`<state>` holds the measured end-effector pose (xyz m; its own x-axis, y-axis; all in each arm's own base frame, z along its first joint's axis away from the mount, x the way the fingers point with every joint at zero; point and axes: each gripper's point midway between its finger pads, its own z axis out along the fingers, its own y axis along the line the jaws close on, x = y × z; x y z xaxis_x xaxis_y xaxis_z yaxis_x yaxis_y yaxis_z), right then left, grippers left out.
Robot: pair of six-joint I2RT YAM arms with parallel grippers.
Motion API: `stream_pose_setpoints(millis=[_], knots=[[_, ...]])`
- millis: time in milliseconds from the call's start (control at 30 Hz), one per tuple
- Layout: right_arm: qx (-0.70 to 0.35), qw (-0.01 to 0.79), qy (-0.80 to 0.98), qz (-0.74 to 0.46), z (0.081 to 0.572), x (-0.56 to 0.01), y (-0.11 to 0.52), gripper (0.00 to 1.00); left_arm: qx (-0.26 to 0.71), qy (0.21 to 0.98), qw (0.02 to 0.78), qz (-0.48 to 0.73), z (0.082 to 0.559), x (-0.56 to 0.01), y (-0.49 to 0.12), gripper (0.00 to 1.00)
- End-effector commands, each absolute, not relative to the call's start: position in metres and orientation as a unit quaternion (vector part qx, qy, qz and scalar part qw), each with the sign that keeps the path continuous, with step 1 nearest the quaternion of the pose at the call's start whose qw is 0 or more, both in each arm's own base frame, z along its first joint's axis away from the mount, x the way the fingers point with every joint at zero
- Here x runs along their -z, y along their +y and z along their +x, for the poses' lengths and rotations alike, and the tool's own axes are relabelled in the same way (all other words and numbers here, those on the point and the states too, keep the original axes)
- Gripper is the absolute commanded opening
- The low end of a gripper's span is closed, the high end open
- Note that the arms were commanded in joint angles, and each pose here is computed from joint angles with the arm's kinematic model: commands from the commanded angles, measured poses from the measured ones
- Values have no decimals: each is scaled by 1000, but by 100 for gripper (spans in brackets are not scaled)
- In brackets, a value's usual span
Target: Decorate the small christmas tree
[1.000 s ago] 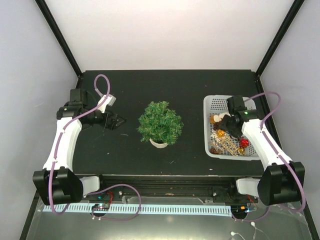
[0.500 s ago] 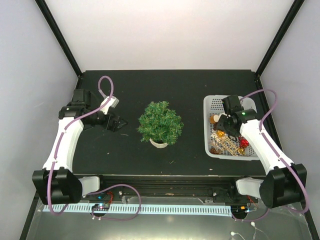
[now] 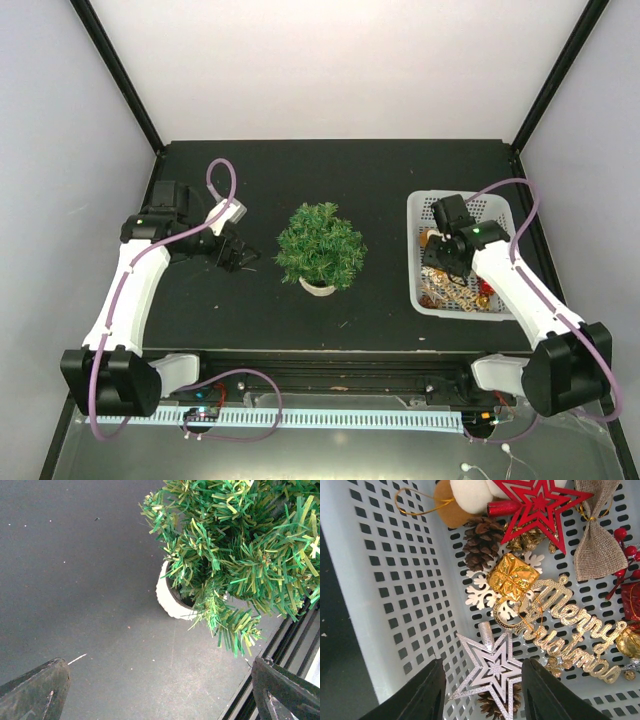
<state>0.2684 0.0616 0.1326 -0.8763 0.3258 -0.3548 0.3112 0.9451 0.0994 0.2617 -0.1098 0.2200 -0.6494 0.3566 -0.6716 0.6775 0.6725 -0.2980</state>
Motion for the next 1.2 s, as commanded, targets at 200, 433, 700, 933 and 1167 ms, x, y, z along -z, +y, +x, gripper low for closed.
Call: stream_pose_setpoints(millis=[200,433,700,933,1167], knots=[[20,182,972,150,282,-111,58,44,260,855,306,328,253,-236,-112,99],[7,183,964,193,317,-105,51,53,258,855,306,329,251,-239,-114,99],[-24,170,956,240,328,-91,32,54,248,860,305,327,252,-237,-111,99],[-32,165,955,244,319,-81,28,50,250,860,305,323,255,-237,-111,99],[-41,151,957,244,308,-66,31,50,249,861,305,323,254,-238,-111,99]])
